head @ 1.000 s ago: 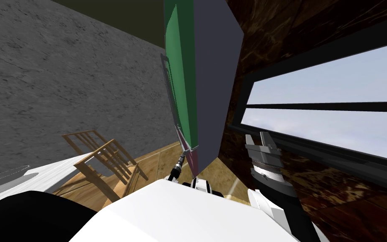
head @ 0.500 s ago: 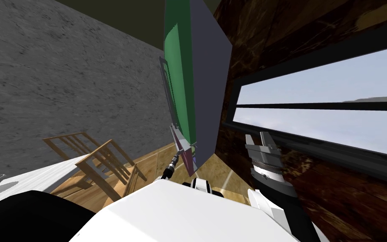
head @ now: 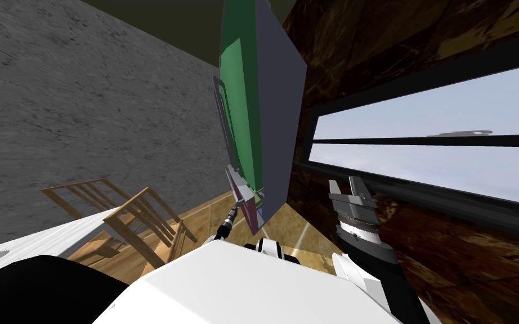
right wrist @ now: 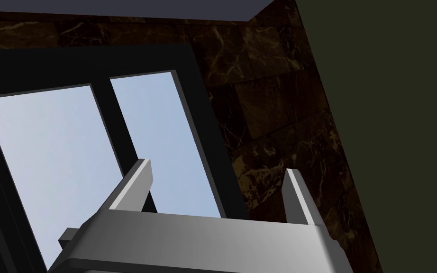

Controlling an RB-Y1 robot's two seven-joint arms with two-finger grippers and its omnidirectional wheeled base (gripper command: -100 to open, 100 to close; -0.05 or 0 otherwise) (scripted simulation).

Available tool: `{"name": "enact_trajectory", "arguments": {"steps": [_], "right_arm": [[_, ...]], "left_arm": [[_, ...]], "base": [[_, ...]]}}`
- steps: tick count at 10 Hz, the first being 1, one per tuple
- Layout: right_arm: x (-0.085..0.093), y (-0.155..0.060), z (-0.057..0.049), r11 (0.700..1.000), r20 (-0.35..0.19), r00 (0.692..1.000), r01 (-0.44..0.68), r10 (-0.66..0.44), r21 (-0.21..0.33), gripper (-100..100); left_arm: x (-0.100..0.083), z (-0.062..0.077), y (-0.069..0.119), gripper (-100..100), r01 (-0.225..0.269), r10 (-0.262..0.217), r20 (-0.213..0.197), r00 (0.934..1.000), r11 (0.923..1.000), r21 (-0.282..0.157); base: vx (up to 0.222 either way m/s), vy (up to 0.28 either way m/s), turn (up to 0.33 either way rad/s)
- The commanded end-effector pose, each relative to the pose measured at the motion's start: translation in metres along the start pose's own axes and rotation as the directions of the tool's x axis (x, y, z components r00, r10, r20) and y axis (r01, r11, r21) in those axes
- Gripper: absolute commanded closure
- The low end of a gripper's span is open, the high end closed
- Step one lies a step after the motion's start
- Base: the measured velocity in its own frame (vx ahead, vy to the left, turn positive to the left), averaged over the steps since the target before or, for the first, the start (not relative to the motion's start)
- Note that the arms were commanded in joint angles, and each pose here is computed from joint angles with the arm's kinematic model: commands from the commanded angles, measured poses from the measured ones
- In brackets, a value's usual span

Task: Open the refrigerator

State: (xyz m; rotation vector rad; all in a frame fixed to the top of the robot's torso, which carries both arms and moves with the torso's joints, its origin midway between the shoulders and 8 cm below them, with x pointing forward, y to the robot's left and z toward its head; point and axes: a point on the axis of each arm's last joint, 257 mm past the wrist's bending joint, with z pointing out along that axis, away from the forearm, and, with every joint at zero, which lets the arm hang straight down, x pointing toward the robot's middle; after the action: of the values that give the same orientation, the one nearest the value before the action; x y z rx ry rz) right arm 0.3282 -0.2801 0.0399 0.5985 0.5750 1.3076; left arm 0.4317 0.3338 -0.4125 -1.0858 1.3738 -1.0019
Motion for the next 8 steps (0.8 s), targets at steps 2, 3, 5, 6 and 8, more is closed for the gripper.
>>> {"name": "enact_trajectory", "arguments": {"steps": [2, 3, 5, 6, 8], "right_arm": [[0.0, 0.0, 0.0, 1.0, 0.0, 1.0, 0.0, 0.0, 0.0, 0], [0.0, 0.0, 0.0, 1.0, 0.0, 1.0, 0.0, 0.0, 0.0, 0], [0.0, 0.0, 0.0, 1.0, 0.0, 1.0, 0.0, 0.0, 0.0, 0], [0.0, 0.0, 0.0, 1.0, 0.0, 1.0, 0.0, 0.0, 0.0, 0], [0.0, 0.0, 0.0, 1.0, 0.0, 1.0, 0.0, 0.0, 0.0, 0]], "left_arm": [[-0.016, -0.004, 0.005, 100, -0.003, 0.003, 0.027, 0.9996, 0.9999, -0.01], [-0.022, -0.006, 0.007, 100, -0.002, 0.002, 0.037, 0.9993, 0.9999, -0.014], [-0.028, -0.008, 0.009, 100, 0.0, 0.001, 0.048, 0.9989, 0.9998, -0.019], [-0.034, -0.01, 0.012, 100, 0.002, -0.001, 0.058, 0.9983, 0.9997, -0.025], [-0.042, -0.015, 0.017, 100, 0.017, -0.014, 0.075, 0.9971, 0.9992, -0.036]], "base": [[-0.07, 0.044, -0.076], [-0.057, 0.03, -0.058], [-0.071, 0.041, -0.085], [-0.057, 0.02, -0.05], [-0.086, 0.04, -0.104]]}}
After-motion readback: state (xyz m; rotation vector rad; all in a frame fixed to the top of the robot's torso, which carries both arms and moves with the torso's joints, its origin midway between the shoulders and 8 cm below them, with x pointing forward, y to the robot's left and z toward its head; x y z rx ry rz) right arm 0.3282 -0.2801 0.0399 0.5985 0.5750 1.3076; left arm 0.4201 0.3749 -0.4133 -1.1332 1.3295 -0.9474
